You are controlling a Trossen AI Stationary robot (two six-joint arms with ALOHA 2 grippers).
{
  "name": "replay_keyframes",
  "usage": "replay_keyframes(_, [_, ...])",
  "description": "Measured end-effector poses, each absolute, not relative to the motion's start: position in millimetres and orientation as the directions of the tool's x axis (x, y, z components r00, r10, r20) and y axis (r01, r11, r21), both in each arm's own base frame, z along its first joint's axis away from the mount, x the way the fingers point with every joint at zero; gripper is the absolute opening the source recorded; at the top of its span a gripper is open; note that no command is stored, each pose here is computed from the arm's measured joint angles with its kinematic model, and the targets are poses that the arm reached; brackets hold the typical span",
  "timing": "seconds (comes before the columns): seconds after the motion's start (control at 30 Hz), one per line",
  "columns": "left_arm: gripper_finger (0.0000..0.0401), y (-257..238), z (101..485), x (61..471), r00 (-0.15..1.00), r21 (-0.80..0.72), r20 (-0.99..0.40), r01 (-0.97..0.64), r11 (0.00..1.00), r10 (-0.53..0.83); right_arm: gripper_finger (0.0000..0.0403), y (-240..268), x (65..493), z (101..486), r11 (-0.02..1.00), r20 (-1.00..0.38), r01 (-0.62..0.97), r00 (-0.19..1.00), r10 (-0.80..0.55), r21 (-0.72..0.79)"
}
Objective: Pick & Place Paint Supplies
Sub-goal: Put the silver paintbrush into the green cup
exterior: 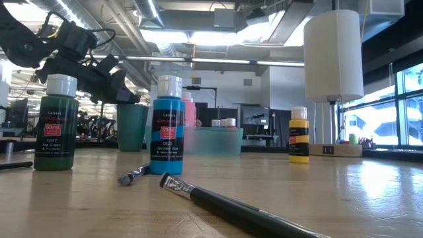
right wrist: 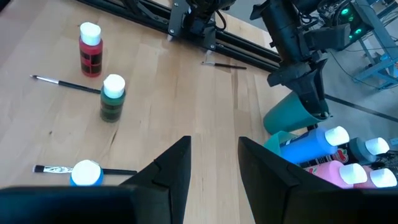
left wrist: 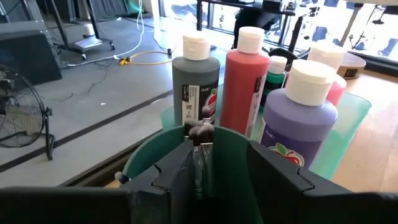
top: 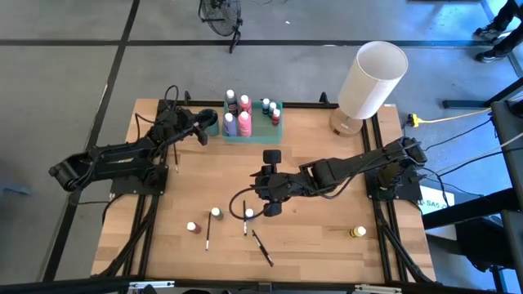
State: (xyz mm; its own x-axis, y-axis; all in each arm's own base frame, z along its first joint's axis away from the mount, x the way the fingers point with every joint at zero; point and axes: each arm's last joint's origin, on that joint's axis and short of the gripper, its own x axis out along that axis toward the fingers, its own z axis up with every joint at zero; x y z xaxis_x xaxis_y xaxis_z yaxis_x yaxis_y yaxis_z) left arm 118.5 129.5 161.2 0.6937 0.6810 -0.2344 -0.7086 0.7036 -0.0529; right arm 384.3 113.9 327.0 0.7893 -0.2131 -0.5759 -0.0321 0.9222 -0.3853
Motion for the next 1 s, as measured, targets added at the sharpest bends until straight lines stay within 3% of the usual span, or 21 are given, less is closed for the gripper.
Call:
replay_keyframes(0.2, [0.0146, 131, 169, 120, 0.707, -0.127, -0.15, -0.707, 0.696, 0.691, 0.0134, 114, 384, 327, 0.922, -0.576, -0.032, 0.789, -0.213, -0.385])
replay_keyframes(0.4, [0.0146, 129, 171, 121, 0.763, -0.141, -0.13, -0.646, 0.75, 0.633, 0.0134, 114, 384, 326, 0.921, -0.581, -0.034, 0.785, -0.215, -0.387])
replay_keyframes(0.63, [0.0146, 118, 175, 125, 0.947, 0.036, -0.097, -0.305, 0.952, 0.307, 0.0134, 113, 383, 326, 0.923, -0.589, -0.03, 0.778, -0.219, -0.384])
replay_keyframes(0.77, [0.0146, 109, 187, 123, 0.988, 0.143, -0.024, -0.145, 0.979, 0.15, 0.0134, 113, 383, 325, 0.924, -0.59, -0.028, 0.777, -0.219, -0.38])
replay_keyframes(1.0, [0.0146, 95, 215, 114, 0.994, 0.142, 0.096, -0.071, 0.987, 0.058, 0.0134, 113, 383, 325, 0.927, -0.59, -0.024, 0.777, -0.219, -0.376])
